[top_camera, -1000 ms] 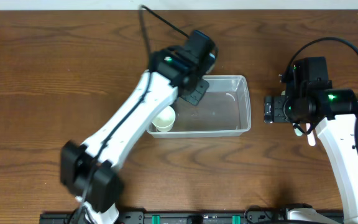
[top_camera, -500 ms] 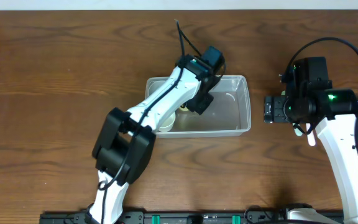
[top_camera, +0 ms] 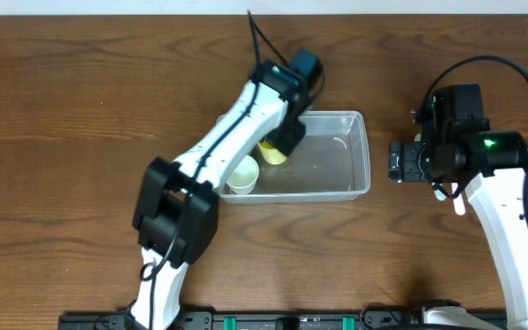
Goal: Pack container
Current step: 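Grasp the yellow cup and place it in the box center, then grasp the yellow bowl rim with the right gripper and lift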
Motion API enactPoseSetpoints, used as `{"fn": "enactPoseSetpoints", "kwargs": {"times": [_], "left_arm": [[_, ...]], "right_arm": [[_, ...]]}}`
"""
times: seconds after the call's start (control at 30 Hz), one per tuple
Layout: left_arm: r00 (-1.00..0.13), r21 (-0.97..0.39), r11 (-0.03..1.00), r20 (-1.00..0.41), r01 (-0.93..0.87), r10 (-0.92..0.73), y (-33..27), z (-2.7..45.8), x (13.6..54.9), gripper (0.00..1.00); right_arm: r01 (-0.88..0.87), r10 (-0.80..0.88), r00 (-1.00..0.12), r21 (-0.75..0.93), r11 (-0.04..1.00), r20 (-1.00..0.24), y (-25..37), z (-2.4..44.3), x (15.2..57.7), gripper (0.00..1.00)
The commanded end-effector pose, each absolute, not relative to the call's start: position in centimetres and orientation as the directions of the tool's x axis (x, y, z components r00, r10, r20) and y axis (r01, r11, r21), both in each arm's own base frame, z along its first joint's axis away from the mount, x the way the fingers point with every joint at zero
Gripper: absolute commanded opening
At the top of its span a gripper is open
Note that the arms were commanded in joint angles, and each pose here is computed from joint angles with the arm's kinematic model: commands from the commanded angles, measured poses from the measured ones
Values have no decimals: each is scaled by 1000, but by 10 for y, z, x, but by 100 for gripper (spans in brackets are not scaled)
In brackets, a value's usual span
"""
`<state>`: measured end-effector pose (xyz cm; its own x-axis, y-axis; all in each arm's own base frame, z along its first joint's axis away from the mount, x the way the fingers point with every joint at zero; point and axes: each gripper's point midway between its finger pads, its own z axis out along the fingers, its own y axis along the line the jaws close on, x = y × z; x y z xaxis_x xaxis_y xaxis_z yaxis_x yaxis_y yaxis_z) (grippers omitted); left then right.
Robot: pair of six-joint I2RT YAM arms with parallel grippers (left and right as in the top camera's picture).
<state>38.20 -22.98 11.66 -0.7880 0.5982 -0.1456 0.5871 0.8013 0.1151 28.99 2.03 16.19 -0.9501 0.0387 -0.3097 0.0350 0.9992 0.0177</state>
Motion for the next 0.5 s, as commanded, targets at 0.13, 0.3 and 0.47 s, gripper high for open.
{"fn": "enactPoseSetpoints", "kwargs": {"times": [0.13, 0.3, 0.47], "left_arm": [[-772, 132, 896, -466, 423, 433, -182, 252, 407, 73], [-826, 60, 982, -534, 178, 183, -114, 291, 403, 73], [-837, -54, 979, -511, -197, -197, -32, 302, 390, 75]], "right_arm": [[57, 59, -946, 15, 998, -317, 16, 164, 293, 93], [53, 54, -929, 11, 999, -367, 15, 169, 305, 97], [74, 72, -876, 14, 997, -478, 4, 192, 334, 92]]}}
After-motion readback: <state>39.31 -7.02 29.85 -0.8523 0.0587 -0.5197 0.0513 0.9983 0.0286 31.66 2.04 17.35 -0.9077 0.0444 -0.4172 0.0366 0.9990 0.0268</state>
